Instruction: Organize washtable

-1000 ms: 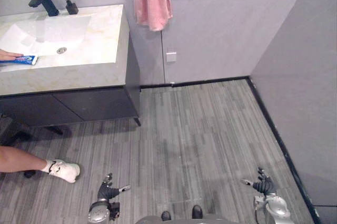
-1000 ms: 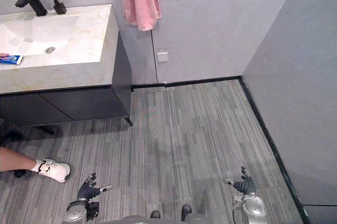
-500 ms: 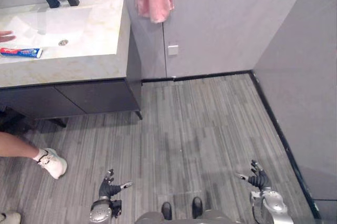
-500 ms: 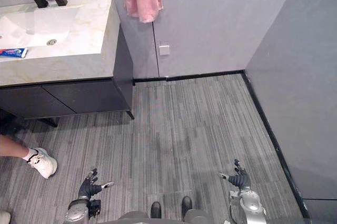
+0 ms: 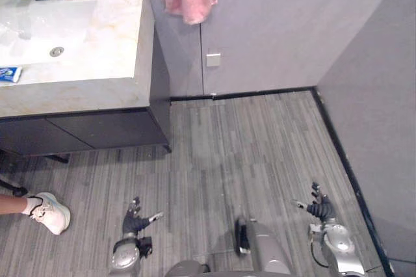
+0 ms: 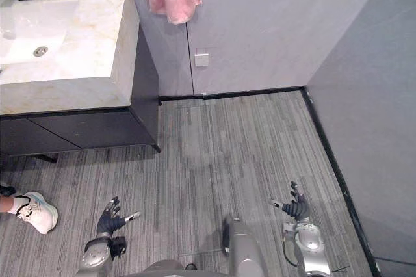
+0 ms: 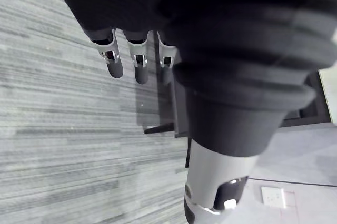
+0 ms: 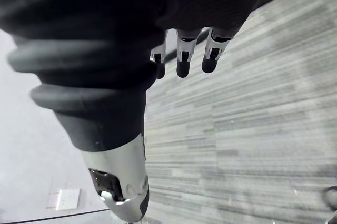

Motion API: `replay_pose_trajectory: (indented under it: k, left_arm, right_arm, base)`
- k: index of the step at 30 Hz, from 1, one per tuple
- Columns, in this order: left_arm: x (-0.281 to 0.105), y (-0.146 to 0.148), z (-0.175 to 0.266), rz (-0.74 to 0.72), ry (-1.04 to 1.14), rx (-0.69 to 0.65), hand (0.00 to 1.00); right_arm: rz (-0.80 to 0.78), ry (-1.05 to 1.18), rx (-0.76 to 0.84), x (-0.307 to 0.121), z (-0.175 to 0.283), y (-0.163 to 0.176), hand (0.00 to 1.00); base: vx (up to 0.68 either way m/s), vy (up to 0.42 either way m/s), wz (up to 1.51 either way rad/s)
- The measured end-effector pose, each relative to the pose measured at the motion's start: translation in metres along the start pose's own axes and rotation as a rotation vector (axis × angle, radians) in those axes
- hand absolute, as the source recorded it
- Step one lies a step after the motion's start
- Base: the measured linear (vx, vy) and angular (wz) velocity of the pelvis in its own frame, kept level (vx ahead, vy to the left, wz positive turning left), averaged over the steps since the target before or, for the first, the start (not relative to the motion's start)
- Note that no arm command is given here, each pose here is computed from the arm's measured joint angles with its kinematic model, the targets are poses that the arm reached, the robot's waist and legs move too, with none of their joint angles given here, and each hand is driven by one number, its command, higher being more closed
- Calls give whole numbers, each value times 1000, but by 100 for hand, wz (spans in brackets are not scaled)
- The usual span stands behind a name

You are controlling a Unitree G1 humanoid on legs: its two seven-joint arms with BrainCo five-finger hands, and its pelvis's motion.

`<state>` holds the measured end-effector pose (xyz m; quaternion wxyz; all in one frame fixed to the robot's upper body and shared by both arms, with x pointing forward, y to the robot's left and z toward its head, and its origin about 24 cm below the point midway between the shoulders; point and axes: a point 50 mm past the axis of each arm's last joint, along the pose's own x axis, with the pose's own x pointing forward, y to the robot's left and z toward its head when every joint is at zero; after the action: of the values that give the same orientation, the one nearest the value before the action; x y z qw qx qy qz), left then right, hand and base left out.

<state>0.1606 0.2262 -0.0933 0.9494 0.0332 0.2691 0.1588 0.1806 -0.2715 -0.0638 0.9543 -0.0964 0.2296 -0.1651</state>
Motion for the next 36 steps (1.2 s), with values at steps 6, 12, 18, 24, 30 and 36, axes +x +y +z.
replay_pose_trajectory:
  k: [6,12,18,24,30,36]
  left_arm:
    - [2,-15,11,-36,-39,-69,0]
    - [1,-23,15,-67,-58,-76,0]
    - [3,-35,15,-98,-48,-88,0]
    - [1,-41,12,-124,-31,-104,0]
    - [5,-23,11,-74,-29,-70,0]
    - [1,-29,8,-50,-19,-134,0]
  right_arm:
    - [77,-43,46,-4,9,32,0]
    - [48,-10,63,1,4,30,0]
    - [-16,119,56,-5,-25,22,0]
    - [26,140,53,-13,-32,39,0]
    - [28,136,57,-11,-30,41,0]
    - [13,139,55,-18,-35,35,0]
  base:
    - [608,-154,13]
    - [489,21,-16]
    - [516,204,-32]
    - [499,159,1]
    - [353,-77,39]
    - [291,-222,29]
